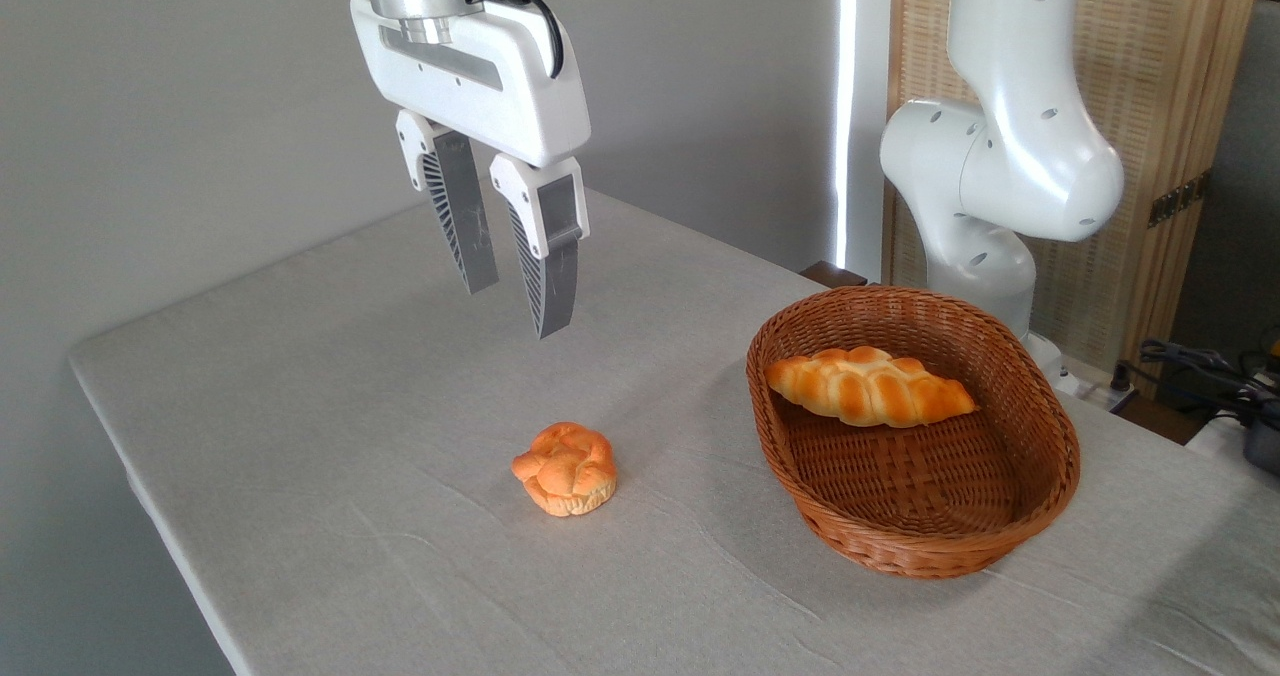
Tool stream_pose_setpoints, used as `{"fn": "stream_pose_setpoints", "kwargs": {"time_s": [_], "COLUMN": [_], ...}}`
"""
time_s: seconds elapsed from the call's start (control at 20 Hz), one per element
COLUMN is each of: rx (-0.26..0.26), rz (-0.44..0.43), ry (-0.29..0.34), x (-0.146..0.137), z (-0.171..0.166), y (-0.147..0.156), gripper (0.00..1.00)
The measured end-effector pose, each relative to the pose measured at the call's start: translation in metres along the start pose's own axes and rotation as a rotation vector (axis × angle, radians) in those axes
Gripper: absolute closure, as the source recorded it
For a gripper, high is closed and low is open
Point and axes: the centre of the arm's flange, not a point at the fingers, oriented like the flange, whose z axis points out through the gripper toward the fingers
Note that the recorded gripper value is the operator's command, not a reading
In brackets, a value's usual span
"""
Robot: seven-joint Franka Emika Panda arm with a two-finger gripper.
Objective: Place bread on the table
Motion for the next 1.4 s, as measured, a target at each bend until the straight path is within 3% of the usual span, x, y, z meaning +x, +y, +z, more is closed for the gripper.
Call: {"fn": "stream_pose_setpoints", "kwargs": {"time_s": [1.0, 1.2, 1.4], "rx": [-0.021, -0.041, -0.086], "rz": [0.001, 0.093, 0.232], "ry": [-0.023, -0.04, -0.052], "x": [-0.016, -0.033, -0.087], "z": [0.01, 0.018, 0.033], "y": [0.013, 0.026, 0.037], "gripper": [0.0, 0.0, 0.0]}}
